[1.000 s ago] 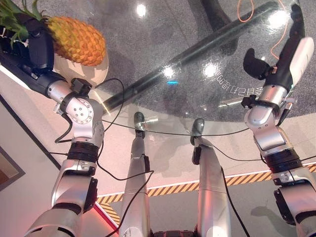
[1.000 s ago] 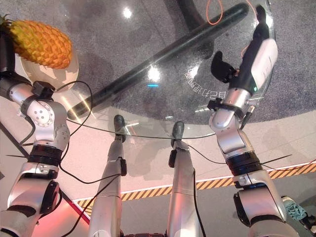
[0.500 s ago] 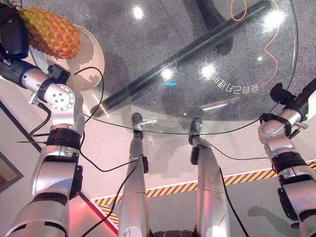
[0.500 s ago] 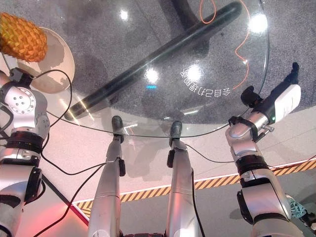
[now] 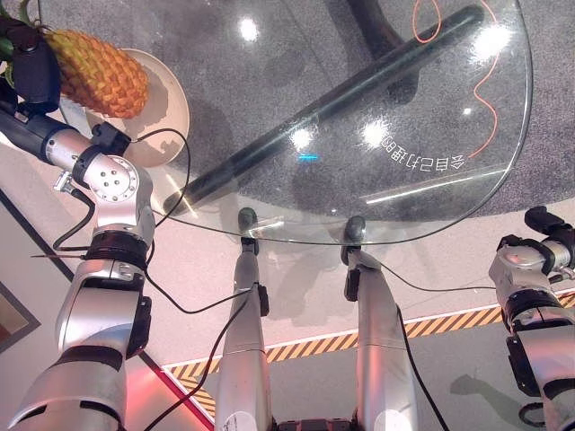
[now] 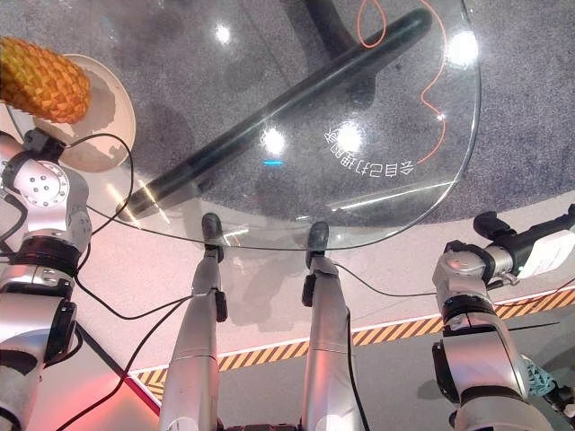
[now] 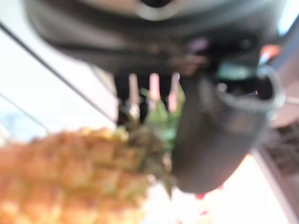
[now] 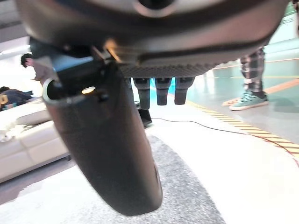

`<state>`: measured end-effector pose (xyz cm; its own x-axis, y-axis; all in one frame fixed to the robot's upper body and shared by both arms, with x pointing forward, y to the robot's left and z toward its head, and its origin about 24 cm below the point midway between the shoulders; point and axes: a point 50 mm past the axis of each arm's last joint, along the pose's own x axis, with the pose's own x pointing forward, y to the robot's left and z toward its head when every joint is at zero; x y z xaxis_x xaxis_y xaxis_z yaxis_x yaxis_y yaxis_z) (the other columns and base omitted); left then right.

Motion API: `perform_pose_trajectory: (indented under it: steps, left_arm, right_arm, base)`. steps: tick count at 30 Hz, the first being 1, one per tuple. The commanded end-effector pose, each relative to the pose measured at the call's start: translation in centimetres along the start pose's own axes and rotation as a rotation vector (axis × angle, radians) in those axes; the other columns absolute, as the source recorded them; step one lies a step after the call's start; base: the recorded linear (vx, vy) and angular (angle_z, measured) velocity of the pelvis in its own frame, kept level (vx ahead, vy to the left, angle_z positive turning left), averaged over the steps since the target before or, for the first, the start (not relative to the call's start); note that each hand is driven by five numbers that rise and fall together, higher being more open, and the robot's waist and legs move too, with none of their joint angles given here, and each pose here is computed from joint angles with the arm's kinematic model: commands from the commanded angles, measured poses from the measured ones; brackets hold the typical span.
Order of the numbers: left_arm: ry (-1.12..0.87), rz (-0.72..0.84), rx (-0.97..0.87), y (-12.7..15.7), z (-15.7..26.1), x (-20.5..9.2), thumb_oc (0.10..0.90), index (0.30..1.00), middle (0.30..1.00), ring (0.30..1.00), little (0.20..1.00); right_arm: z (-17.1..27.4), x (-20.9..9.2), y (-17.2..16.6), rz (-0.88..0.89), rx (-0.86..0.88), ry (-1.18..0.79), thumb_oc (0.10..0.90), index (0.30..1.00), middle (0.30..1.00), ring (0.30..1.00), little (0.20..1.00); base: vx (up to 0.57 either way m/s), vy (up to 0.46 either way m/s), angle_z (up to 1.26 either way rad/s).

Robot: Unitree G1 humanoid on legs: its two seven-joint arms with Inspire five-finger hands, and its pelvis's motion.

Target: Pick up the fruit to the plate

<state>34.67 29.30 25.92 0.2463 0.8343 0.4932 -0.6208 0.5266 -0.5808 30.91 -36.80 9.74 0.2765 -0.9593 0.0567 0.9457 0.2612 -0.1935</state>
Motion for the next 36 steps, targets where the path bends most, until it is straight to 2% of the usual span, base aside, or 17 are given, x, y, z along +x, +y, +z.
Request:
perform_pose_trajectory:
  steps: [1, 10, 26, 36]
  left_arm:
    - [-0.254, 0.056, -0.120, -0.4, 5.6, 4.3, 0.100, 0.300, 0.300, 0.300, 0.200]
    - [-0.302, 0.117, -0.054, -0.3, 5.4, 3.9, 0.100, 0.300, 0.300, 0.300, 0.200]
    - [-0.270, 0.062, 0.028, -0.5, 3.7, 3.0, 0.100, 0.300, 0.300, 0.300, 0.200]
    - [-0.262, 0.050, 0.055, -0.9, 3.5, 3.0, 0.100, 0.300, 0.300, 0.300, 0.200]
  right_arm:
    - [-2.0, 1.1, -2.1, -0.080, -0.021, 0.083, 0.800, 0.900, 0.900, 0.900, 0.900]
    - [-3.6, 0.2, -1.2, 0.067, -0.124, 0.103, 0.800, 0.900, 0.900, 0.900, 0.900]
    - [-5.1, -2.6, 1.6, 0.337, -0.226, 0.073, 0.800, 0.900, 0.900, 0.900, 0.900]
    - [-6.6, -4.1, 2.5, 0.459, -0.263, 0.160, 0.800, 0.900, 0.900, 0.900, 0.900]
  base:
    - [0.03, 0.003, -0.01]
    - [0.00, 0.000, 0.00]
    - [0.00, 0.000, 0.00]
    - [0.00, 0.000, 0.00]
